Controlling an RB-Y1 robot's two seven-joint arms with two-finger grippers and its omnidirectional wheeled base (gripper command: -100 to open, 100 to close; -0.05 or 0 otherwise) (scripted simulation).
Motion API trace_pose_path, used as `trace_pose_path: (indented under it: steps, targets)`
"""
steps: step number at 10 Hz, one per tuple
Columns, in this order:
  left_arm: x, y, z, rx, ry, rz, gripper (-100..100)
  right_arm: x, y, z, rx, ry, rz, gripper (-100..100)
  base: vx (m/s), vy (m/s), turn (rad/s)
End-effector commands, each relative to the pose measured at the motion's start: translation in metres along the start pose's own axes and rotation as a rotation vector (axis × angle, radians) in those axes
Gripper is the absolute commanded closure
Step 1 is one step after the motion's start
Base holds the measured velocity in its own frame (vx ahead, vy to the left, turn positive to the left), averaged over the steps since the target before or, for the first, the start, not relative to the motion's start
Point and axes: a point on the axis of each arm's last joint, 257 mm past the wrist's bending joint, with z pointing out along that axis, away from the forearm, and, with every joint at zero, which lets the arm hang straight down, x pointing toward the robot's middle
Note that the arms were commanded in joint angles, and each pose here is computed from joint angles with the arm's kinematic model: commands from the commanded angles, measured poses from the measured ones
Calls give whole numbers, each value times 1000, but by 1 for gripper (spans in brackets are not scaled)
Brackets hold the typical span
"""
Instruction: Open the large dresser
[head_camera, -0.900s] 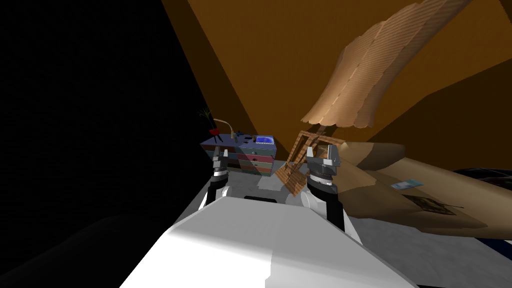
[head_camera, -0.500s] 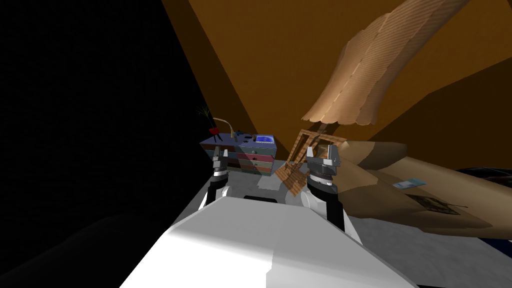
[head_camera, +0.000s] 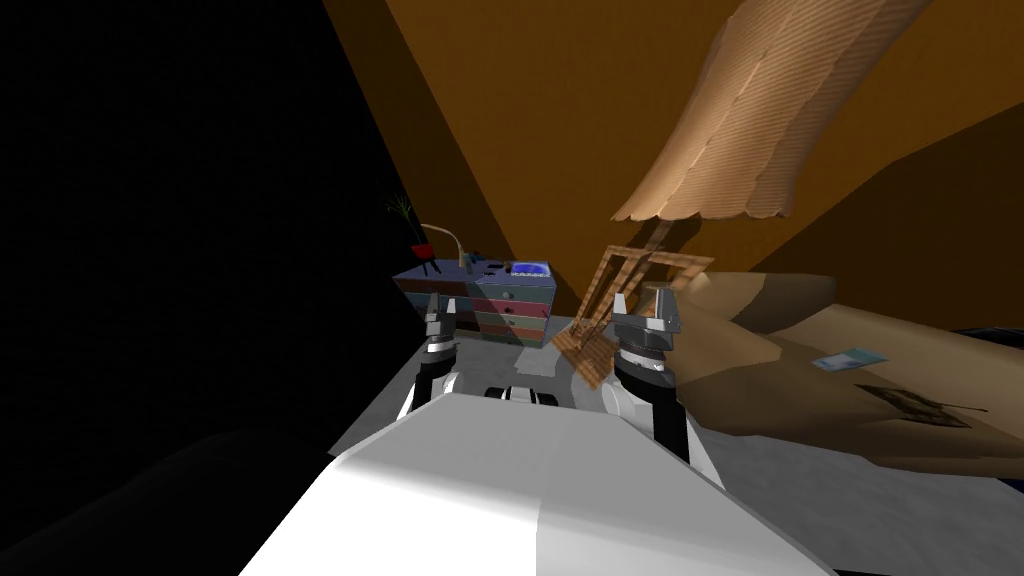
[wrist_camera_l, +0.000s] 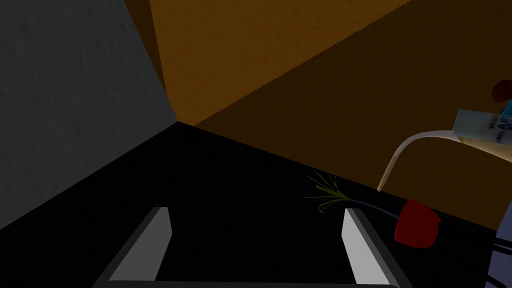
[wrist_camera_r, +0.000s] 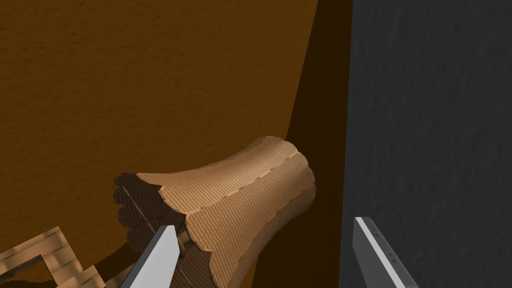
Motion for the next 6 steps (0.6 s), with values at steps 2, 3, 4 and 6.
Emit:
trace_pose_path:
  steps: [2, 3, 4, 6]
  targets:
    - [6, 8, -3, -11, 61, 22, -100, 0, 0, 0, 1, 0, 0, 0, 26, -12, -2]
    - [8, 13, -5, -19, 85, 31, -100, 0, 0, 0, 1, 0, 0, 0, 48, -17, -3]
    - [10, 19, -7, -29, 108, 40, -100, 0, 0, 0, 1, 0, 0, 0, 61, -26, -3]
    - [12, 34, -11, -52, 143, 55, -100, 0, 0, 0, 1, 0, 0, 0, 71, -32, -4]
